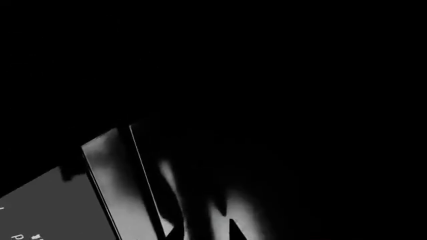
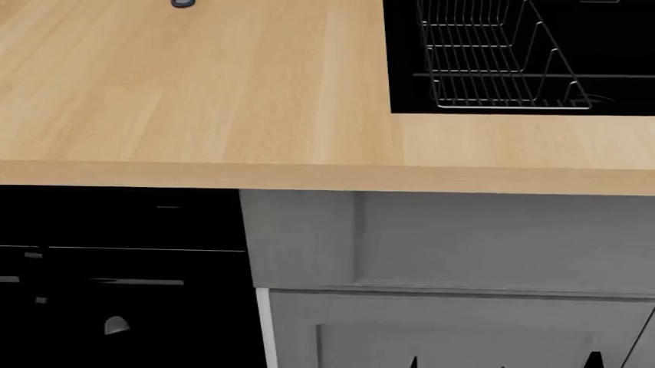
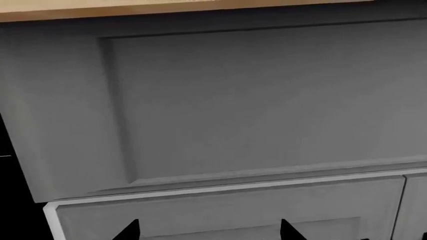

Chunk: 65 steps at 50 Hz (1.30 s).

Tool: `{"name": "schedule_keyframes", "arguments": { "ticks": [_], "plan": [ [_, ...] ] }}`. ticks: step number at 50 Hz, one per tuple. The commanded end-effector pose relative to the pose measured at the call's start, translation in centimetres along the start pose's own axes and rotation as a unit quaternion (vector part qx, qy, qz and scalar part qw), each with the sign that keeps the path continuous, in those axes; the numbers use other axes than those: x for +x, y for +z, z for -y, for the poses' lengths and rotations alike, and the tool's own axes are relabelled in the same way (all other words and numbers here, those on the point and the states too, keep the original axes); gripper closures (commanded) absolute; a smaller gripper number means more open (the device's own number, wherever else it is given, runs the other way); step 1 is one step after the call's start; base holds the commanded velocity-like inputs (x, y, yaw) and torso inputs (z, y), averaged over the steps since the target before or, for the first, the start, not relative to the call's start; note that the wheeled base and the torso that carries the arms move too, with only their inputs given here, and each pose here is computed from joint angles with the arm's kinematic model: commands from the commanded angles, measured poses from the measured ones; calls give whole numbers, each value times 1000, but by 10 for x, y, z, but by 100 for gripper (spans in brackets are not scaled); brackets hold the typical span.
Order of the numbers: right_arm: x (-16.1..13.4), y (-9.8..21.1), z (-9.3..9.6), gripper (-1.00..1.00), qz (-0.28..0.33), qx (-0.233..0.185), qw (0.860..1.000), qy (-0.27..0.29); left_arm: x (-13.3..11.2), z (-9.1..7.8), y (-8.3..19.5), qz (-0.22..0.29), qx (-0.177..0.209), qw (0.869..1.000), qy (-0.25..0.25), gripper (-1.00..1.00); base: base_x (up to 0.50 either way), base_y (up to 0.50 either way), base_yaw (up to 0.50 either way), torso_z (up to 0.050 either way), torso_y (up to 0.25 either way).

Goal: Open the dishwasher door

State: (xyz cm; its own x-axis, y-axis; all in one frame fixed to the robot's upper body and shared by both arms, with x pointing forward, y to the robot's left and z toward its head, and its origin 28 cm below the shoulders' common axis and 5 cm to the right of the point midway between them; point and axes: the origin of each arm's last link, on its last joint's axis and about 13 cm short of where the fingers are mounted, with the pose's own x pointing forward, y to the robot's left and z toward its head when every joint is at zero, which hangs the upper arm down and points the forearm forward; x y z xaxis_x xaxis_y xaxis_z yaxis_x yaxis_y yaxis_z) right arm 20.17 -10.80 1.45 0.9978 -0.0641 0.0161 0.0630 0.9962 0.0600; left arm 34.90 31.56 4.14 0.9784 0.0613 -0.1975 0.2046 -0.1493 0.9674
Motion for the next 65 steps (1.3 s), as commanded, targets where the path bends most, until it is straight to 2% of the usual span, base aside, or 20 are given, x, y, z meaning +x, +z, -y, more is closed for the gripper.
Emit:
{"name": "schedule_keyframes", "arguments": {
  "ticks": [1,10,35,65],
  "plan": [
    [1,0,-1,-100,2,-1,1000,2,9,-11,1,-2,-55,996,-75,100,33,0,-16,-11,0],
    [1,2,-1,-100,3,0,1000,2,4,-12,1,4,-59,996,-73,100,28,1,-14,-2,0],
    [-1,-1,-1,-100,2,5,1000,2,-47,0,8,41,-54,995,-78,100,2,0,-2,0,0],
    [1,3,-5,-100,6,7,1000,10,-112,33,10,52,-73,990,-108,100,0,0,-2,0,0]
  ]
}}
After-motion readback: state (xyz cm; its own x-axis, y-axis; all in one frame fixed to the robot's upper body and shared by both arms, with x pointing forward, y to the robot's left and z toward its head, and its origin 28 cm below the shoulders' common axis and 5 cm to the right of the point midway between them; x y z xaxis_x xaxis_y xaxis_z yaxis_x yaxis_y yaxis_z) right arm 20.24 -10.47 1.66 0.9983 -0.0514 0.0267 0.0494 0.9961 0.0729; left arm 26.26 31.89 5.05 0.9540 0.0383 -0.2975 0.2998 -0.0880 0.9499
